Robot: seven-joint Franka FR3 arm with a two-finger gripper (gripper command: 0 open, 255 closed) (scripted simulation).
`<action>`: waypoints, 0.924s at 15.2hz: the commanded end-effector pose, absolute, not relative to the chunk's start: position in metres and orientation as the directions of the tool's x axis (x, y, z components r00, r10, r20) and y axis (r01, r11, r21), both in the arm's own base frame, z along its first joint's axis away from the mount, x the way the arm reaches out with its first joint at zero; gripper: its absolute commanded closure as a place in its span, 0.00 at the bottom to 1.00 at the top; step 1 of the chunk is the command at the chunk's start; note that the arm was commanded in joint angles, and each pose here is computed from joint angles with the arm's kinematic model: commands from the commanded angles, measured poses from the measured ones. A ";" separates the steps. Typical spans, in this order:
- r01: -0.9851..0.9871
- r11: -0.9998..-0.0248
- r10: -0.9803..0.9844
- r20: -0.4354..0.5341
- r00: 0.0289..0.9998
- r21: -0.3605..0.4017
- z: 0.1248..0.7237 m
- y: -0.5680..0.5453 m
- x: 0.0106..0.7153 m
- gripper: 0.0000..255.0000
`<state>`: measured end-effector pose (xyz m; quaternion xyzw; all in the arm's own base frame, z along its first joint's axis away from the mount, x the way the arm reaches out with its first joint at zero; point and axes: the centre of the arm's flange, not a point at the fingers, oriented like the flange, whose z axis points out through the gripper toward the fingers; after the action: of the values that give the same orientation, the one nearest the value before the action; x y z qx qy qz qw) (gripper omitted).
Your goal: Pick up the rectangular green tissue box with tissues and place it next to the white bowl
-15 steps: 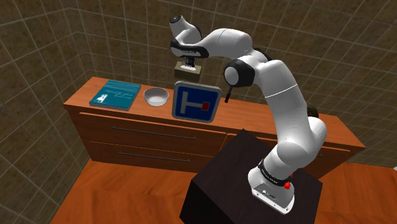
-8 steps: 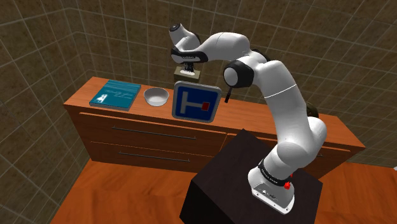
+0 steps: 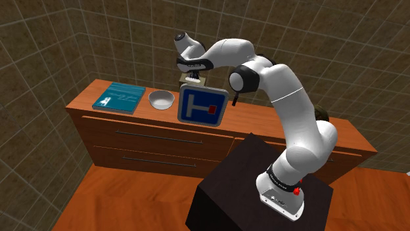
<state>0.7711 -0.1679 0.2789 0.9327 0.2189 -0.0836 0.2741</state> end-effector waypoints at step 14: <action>0.454 -0.754 0.363 -0.276 0.890 0.475 0.199 -0.168 0.771 1.00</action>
<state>0.7735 -0.1679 0.2108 0.9331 0.2177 -0.0798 0.2749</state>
